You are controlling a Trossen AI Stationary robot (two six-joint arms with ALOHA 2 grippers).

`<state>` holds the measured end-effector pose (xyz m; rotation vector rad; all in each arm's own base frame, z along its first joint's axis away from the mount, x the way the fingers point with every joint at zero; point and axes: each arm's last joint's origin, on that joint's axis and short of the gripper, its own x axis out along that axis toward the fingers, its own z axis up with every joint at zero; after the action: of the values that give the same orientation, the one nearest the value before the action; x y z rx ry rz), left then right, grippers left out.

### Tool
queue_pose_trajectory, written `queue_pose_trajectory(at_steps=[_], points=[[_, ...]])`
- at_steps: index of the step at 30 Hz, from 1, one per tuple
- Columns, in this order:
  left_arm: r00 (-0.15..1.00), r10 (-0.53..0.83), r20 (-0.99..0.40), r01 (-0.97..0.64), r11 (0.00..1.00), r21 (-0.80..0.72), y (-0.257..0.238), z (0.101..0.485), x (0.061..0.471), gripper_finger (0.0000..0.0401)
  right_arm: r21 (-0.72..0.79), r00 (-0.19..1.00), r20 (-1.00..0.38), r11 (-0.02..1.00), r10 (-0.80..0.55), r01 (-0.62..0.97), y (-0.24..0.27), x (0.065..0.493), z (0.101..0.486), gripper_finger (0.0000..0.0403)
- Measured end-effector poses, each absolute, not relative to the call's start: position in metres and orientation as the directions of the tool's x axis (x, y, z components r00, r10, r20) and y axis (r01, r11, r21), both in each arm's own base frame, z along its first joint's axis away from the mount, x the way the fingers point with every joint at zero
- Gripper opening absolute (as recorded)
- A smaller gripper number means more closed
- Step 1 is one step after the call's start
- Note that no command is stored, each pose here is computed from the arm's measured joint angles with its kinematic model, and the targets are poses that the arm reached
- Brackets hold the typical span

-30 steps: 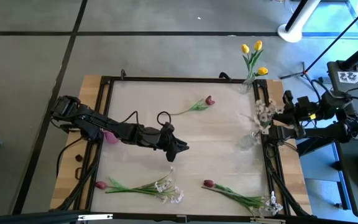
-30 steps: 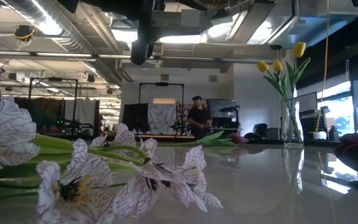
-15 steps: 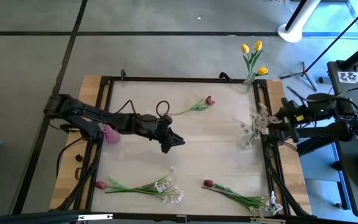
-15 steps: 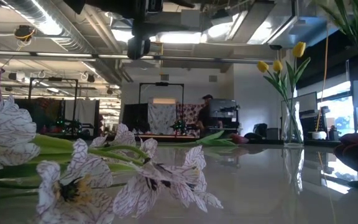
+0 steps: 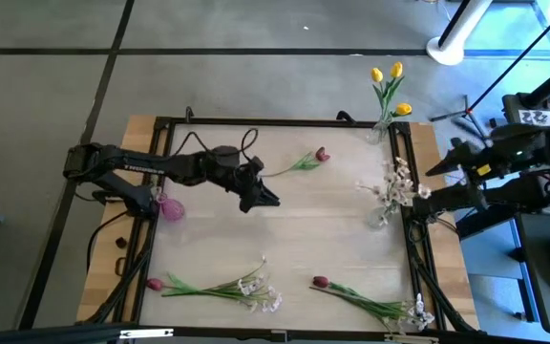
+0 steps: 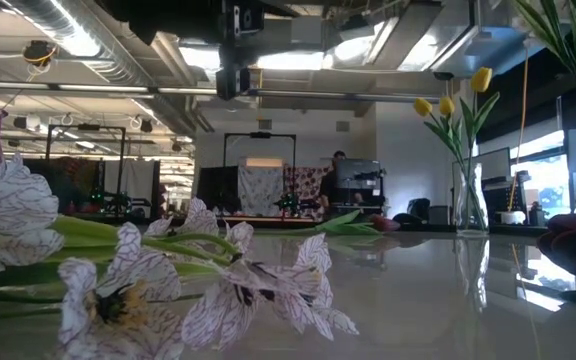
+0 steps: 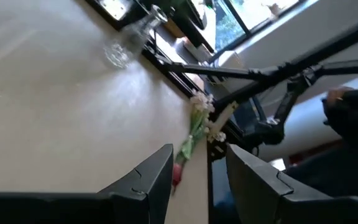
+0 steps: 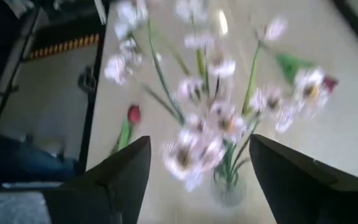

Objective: Sort flowers into vase by color
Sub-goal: Put the right white flowers into the bottom transparent vase

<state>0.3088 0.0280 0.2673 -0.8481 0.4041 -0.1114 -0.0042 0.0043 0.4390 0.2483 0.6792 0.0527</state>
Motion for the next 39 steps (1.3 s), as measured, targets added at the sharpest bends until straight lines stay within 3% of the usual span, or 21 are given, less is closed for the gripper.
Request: queue_pose_trajectory(at_steps=[7,12,20,26,39], points=[[0.963,-0.137,-0.230,-0.083,0.663,-0.744,0.040,0.275,0.310,0.0144,0.253,0.938,-0.300,0.963,0.173,-0.096,0.006,-0.003,0.488,0.0261],[0.981,-0.087,-0.171,-0.093,0.563,-0.821,0.035,0.281,0.313,0.0144,0.200,0.963,-0.076,0.950,0.258,-0.239,0.008,0.014,0.513,0.0260],[0.969,-0.176,-0.174,-0.072,0.471,-0.879,0.005,0.281,0.315,0.0144,0.110,0.932,-0.043,0.929,0.361,-0.354,0.010,0.062,0.525,0.0260],[0.958,-0.254,-0.137,-0.001,0.473,-0.881,-0.030,0.285,0.314,0.0144,0.101,0.876,-0.015,0.873,0.482,-0.478,0.013,0.092,0.531,0.0260],[0.998,-0.050,-0.022,0.005,0.491,-0.871,-0.085,0.296,0.305,0.0144,0.061,0.692,0.037,0.689,0.721,-0.722,0.048,0.137,0.536,0.0259]])
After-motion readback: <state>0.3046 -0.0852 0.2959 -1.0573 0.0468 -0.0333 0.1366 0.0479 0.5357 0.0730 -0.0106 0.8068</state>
